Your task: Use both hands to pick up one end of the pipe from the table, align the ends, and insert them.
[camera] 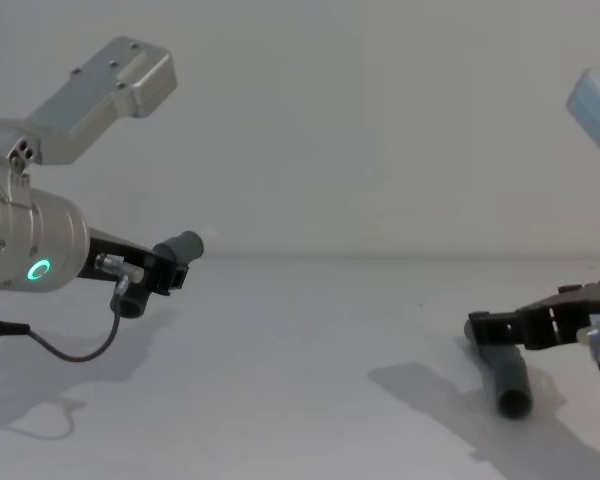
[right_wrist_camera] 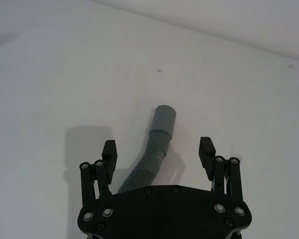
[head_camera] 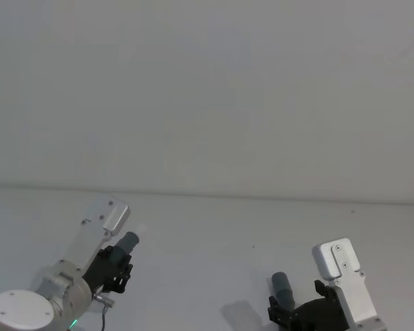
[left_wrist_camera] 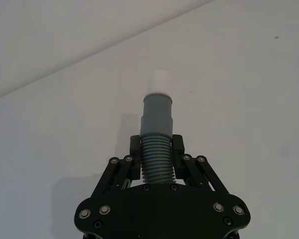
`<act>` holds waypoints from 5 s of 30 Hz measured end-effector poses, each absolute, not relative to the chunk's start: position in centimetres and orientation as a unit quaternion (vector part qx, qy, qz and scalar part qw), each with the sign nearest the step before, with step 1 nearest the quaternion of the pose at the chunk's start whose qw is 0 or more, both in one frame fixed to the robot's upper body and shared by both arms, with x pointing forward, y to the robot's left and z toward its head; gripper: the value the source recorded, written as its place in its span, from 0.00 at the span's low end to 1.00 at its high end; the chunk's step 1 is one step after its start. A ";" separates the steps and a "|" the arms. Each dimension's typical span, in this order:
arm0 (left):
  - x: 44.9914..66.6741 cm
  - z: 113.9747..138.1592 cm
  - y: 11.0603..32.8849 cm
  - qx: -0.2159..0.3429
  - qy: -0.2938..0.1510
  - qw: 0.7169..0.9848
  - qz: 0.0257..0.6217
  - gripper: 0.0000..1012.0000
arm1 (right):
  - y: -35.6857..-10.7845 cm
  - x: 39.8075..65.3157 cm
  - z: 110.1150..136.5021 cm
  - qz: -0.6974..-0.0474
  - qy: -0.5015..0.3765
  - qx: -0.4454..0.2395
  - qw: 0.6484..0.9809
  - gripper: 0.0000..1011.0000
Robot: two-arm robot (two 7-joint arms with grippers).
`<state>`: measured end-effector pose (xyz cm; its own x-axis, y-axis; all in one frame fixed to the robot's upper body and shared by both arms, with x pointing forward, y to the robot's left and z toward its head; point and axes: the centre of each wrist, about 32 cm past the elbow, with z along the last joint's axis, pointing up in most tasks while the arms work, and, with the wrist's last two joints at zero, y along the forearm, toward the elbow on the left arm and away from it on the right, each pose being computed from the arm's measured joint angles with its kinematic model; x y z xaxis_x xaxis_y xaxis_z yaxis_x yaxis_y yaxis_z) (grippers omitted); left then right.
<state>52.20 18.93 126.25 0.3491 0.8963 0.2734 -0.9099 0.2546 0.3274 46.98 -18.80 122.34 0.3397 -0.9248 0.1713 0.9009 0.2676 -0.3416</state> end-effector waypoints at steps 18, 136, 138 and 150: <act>52.2 126.2 18.9 0.218 -0.016 0.792 0.570 0.33 | -17.8 48.4 121.1 -0.589 0.016 -0.204 0.782 0.99; 52.2 126.3 18.9 0.218 -0.016 0.792 0.570 0.33 | -19.3 49.9 124.1 -0.552 0.107 -0.187 0.806 0.25; 52.2 126.3 18.9 0.218 -0.016 0.792 0.570 0.33 | -19.6 49.9 124.1 -0.545 0.102 -0.180 0.812 0.25; 52.3 126.7 19.4 0.220 -0.035 0.806 0.548 0.33 | -22.5 49.5 123.8 -0.474 0.075 -0.144 0.865 0.25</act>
<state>52.34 19.44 126.67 0.3967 0.8686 0.2969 -0.8990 0.3023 0.3168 49.46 -22.53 123.85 0.5384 -0.8427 0.0064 0.7993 0.5083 -0.3205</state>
